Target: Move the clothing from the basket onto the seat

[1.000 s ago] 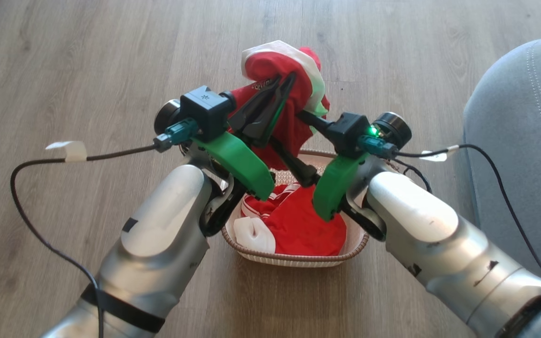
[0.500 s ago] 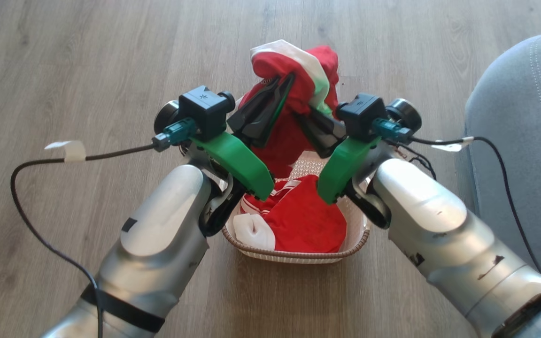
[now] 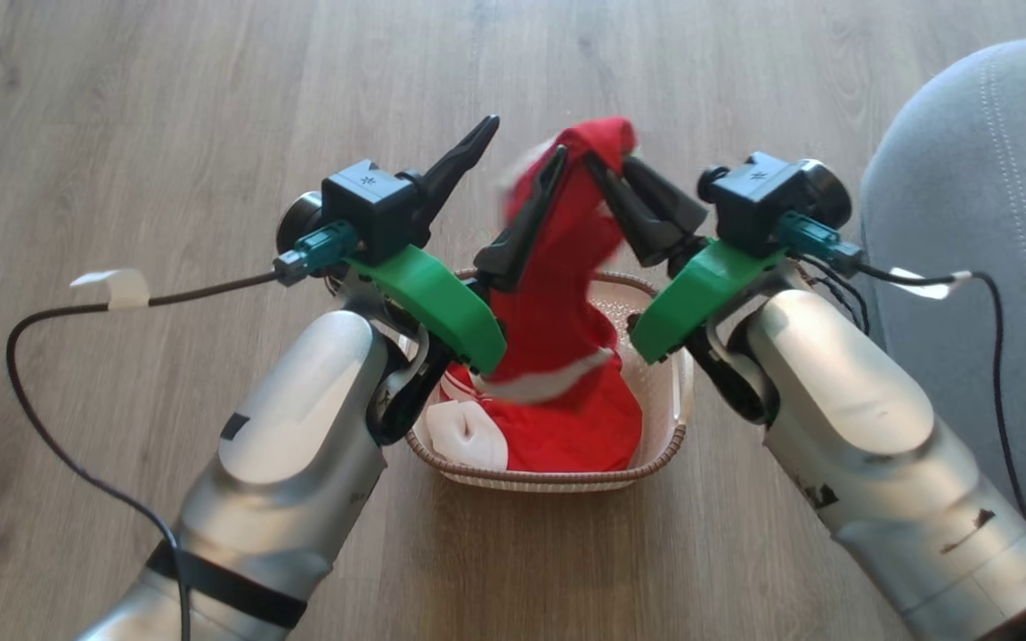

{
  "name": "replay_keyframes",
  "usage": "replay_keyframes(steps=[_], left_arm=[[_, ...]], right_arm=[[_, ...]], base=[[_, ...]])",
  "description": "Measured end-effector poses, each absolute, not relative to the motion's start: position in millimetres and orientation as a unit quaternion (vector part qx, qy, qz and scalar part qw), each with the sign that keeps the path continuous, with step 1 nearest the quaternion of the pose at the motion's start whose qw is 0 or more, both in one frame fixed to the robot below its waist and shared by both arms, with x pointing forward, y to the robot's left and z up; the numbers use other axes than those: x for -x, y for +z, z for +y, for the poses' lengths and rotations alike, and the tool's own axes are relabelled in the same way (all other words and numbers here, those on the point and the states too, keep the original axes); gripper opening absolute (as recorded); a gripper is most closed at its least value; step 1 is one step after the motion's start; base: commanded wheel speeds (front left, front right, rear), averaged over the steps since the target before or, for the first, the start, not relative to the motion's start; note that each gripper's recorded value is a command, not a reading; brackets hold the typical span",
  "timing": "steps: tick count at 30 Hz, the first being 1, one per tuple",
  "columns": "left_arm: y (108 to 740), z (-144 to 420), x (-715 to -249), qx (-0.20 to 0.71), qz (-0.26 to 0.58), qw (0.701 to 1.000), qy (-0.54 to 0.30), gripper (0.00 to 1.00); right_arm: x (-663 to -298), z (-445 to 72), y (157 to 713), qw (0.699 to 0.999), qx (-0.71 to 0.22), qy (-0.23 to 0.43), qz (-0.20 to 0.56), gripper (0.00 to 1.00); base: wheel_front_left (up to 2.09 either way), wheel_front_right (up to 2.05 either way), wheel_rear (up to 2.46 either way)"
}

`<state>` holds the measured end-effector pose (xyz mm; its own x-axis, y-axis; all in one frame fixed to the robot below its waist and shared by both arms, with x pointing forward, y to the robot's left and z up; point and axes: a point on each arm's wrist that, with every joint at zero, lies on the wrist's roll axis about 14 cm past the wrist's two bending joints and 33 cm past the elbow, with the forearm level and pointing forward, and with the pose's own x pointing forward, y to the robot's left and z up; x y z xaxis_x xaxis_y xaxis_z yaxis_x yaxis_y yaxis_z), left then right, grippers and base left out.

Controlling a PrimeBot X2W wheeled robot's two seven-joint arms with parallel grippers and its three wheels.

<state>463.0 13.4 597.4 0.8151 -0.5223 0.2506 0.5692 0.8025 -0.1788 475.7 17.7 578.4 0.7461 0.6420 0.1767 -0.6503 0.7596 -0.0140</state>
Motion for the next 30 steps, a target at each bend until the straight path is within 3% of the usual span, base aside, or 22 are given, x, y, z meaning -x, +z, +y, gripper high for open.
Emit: replay_keyframes(steps=[19,30], left_arm=[[554.2,-34.5,-450.1,0.118,-0.038,0.930,-0.345,1.00],[538.9,-78.6,-425.6,0.111,-0.013,0.907,-0.406,1.00]], right_arm=[[-464.5,-83.7,603.6,0.966,-0.041,0.216,-0.134,0.00],[-435.4,-147.2,610.1,0.979,-0.038,0.134,-0.147,0.00]], base=[[0.00,0.00,0.00],[0.00,0.00,0.00]])
